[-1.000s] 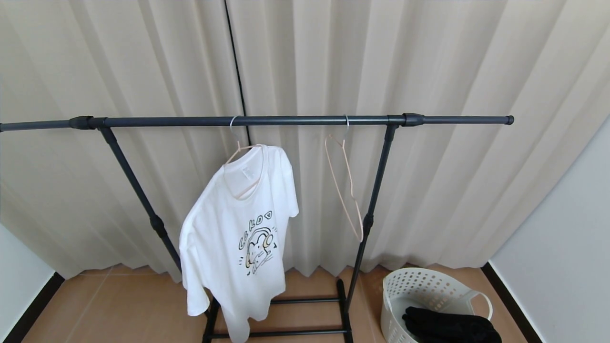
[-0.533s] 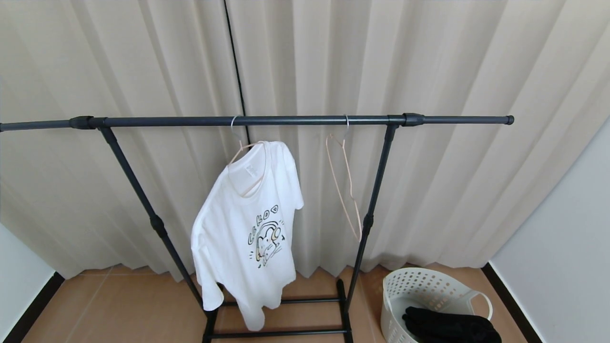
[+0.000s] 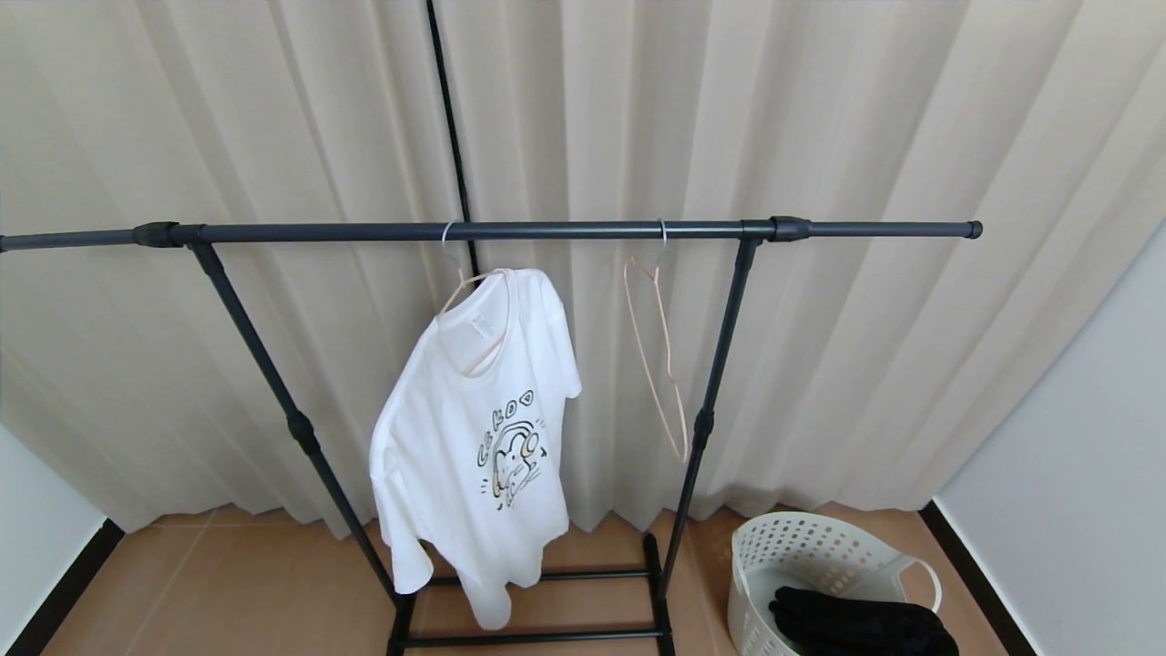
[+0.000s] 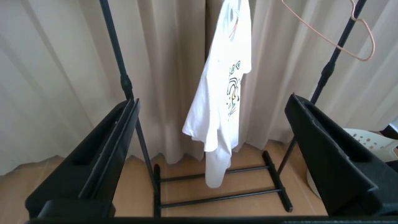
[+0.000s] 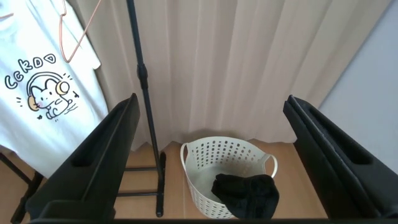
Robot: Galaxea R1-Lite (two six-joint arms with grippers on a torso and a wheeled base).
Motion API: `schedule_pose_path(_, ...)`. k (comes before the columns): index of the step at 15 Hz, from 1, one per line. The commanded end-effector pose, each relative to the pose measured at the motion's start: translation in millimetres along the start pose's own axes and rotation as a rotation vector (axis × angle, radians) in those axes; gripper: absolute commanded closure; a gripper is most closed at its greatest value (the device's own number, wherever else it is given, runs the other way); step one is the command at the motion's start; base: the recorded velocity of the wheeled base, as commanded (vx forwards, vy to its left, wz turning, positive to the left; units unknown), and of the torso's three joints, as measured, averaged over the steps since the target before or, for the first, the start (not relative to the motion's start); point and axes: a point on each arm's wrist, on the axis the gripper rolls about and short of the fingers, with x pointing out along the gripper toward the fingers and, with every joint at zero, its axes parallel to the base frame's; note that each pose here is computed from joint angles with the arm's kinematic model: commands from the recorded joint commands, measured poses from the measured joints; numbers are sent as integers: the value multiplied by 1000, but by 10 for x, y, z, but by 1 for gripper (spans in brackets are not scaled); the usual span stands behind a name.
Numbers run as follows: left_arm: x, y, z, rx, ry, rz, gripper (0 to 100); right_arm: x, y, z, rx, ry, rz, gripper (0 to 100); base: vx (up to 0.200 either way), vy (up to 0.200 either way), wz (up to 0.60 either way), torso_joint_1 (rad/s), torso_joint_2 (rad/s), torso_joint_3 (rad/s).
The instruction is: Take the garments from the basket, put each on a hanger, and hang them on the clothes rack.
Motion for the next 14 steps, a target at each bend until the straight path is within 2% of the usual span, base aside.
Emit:
schedule_pose_path(1,-2,1,0,-4,-3,1,0,0,0,0,4,0,1,0,0,0,0,0,0,0)
schedule_pose_path(11,-2,0,4,-4,-6,0,0,0,0,-1,0,2,2,0,0,0,0,0,0,0)
schedule_pose_path(14,-2,0,4,-5,-6,0,0,0,0,-1,0,2,2,0,0,0,0,-115,290,152)
